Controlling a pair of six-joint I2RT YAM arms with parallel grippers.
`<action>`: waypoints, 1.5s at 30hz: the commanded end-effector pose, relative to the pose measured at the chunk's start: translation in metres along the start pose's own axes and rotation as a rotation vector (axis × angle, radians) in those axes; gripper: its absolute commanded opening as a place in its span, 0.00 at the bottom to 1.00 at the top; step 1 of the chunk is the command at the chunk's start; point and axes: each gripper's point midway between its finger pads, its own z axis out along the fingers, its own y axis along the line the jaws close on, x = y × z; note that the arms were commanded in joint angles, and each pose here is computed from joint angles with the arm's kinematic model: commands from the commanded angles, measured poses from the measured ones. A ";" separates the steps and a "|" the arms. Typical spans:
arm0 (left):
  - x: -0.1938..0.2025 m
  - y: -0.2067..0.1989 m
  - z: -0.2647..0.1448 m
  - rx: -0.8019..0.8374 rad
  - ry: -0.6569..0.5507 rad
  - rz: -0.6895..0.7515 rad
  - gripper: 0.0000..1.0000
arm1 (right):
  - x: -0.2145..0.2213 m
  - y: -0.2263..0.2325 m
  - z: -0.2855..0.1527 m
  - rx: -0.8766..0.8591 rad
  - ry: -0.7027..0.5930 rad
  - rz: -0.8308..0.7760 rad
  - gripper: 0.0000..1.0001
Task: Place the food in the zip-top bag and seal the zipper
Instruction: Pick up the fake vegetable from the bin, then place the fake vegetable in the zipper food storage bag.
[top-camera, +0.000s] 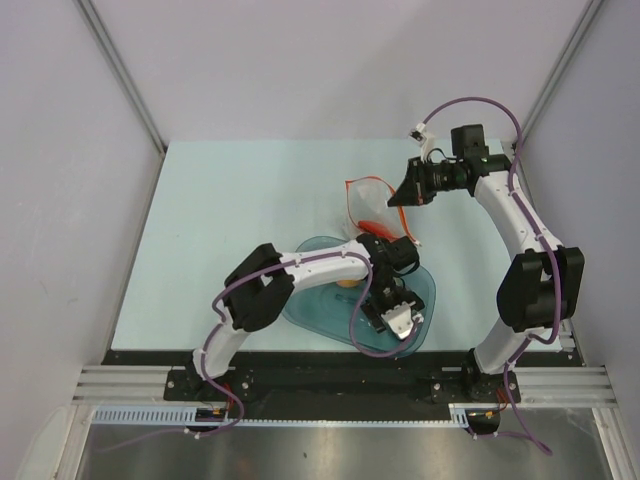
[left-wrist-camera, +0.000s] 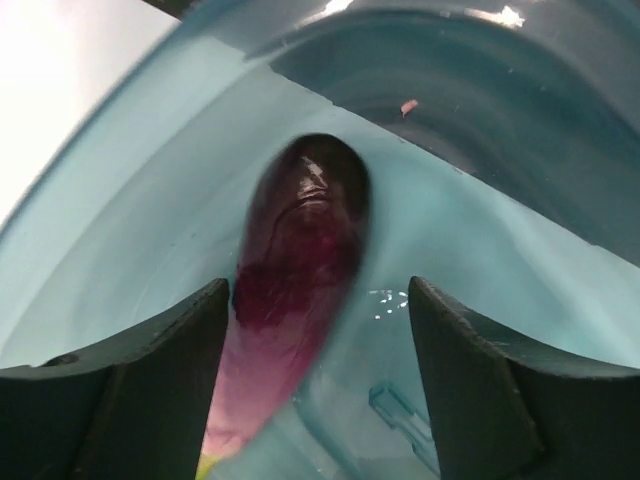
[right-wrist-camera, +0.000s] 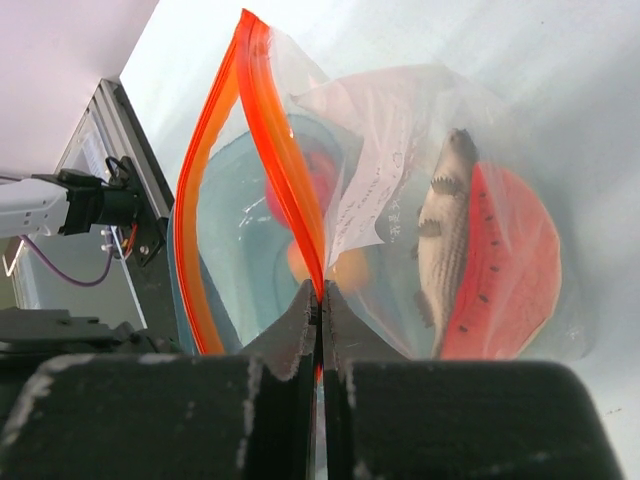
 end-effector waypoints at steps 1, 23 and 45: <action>0.002 0.008 0.007 0.001 0.025 0.044 0.74 | -0.001 -0.001 -0.003 0.008 -0.005 -0.019 0.00; -0.146 0.014 -0.201 -0.328 -0.223 0.166 0.11 | 0.006 -0.002 0.004 -0.026 0.015 -0.028 0.00; 0.004 0.086 -0.242 -0.578 -0.235 -0.170 0.18 | -0.010 0.021 -0.006 -0.048 -0.012 -0.075 0.00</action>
